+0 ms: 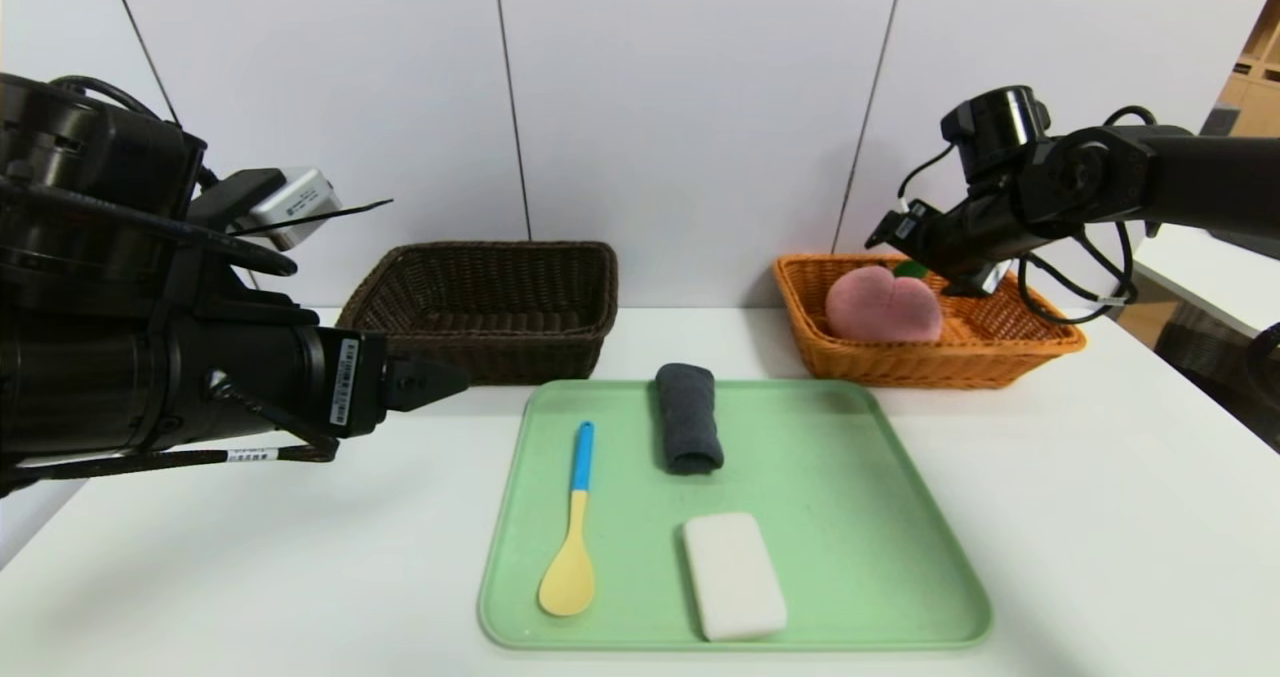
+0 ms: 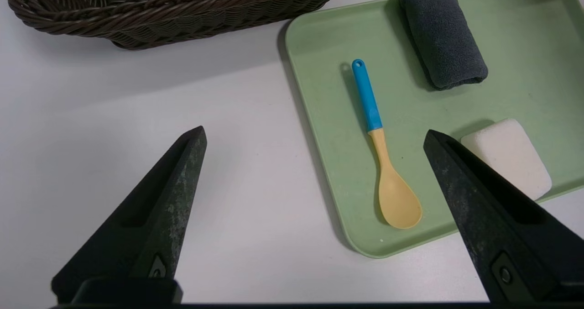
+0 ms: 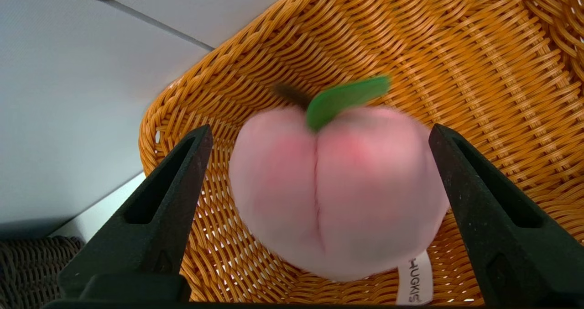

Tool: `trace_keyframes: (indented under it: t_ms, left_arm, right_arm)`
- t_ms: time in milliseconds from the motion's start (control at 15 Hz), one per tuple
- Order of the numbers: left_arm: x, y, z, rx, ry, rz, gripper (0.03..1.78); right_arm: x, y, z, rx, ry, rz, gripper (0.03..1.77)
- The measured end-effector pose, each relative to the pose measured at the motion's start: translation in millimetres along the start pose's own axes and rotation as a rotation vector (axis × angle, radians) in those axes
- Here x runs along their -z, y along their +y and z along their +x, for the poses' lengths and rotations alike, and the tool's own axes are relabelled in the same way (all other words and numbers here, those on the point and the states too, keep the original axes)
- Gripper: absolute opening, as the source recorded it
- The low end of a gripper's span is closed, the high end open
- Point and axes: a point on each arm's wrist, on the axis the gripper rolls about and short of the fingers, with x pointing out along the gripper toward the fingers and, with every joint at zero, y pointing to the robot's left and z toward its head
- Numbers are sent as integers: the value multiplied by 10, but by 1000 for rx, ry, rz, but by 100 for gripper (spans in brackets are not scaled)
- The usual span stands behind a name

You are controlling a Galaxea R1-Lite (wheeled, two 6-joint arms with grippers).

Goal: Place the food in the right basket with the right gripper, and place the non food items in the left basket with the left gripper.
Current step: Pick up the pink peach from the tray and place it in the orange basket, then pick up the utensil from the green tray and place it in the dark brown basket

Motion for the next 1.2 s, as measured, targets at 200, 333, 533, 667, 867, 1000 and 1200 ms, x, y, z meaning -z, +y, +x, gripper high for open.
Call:
trace_keyframes:
  t_ms: [200, 333, 533, 667, 867, 1000, 1200]
  left_arm:
    - [-4, -2, 9, -1, 2, 0, 169]
    - [-11, -14, 4, 4, -2, 1, 169]
    - [-31, -56, -27, 21, -9, 7, 169]
    - [-16, -61, -46, 25, -8, 10, 169]
    - [34, -80, -60, 34, 5, 17, 169]
    - [78, -118, -94, 50, 29, 33, 169]
    - [126, -209, -158, 89, 44, 59, 169]
  right_arm:
    - [-4, 2, -12, -1, -1, 0, 166]
    - [1, 33, -84, -8, 1, 0, 167]
    - [18, 115, -326, -25, 13, -10, 168]
    - [2, 157, -603, -40, 15, -16, 169]
    - [72, 225, -1193, -66, 51, -41, 169]
    - [228, 276, -1645, -92, 110, -97, 169]
    - [488, 288, -2257, -136, 189, -216, 169]
